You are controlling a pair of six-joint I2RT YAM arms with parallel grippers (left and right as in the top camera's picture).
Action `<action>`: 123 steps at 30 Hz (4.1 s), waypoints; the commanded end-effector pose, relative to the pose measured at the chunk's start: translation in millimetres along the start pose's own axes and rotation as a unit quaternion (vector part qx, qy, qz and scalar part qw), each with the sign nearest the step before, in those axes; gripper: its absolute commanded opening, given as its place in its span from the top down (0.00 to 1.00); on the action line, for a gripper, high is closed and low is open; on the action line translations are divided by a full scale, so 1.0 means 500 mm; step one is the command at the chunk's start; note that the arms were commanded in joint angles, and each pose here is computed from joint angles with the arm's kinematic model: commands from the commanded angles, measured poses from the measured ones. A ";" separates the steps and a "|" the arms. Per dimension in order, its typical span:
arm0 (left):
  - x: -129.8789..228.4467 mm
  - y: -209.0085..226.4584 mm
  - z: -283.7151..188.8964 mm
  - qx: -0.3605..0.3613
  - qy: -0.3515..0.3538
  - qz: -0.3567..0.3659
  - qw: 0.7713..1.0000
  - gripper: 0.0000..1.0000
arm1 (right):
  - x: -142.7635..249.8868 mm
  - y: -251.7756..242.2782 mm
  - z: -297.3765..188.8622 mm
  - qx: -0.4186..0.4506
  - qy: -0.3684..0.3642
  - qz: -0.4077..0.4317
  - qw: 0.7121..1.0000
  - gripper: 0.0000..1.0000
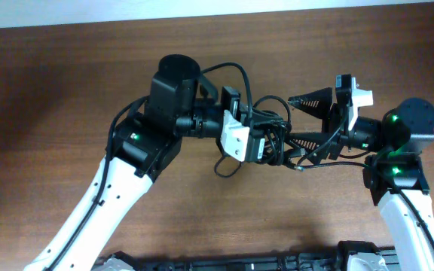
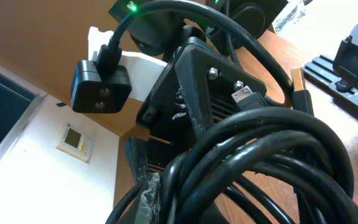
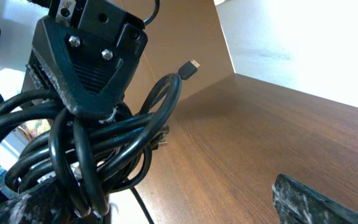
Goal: Untangle cables
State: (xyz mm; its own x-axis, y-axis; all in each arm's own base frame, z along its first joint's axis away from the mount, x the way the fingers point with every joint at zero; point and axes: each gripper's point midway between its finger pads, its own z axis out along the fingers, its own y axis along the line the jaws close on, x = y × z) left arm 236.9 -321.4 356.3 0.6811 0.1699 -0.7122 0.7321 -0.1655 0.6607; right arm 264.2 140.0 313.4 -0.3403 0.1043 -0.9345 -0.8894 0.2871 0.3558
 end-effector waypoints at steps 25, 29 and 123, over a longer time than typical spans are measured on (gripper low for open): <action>-0.089 -0.047 0.039 0.044 -0.065 0.018 0.997 1.00 | 0.032 -0.163 -0.041 0.236 -0.039 0.167 0.957 0.01; -0.108 -0.044 0.027 0.038 -0.072 0.030 0.996 1.00 | 0.043 -0.176 -0.049 0.258 -0.035 0.169 0.951 0.01; 0.115 0.078 0.010 -0.300 0.084 -0.659 0.685 0.91 | -0.032 0.032 -0.008 0.020 -0.017 -0.004 1.000 0.96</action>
State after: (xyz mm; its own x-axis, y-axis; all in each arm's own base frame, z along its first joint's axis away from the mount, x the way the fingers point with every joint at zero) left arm 311.3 -317.2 334.2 -0.6096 -0.0929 -0.7873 0.5319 0.6885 -0.4930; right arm 254.6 139.9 332.3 -0.3407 0.1348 -0.9305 -0.8742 0.3188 0.3662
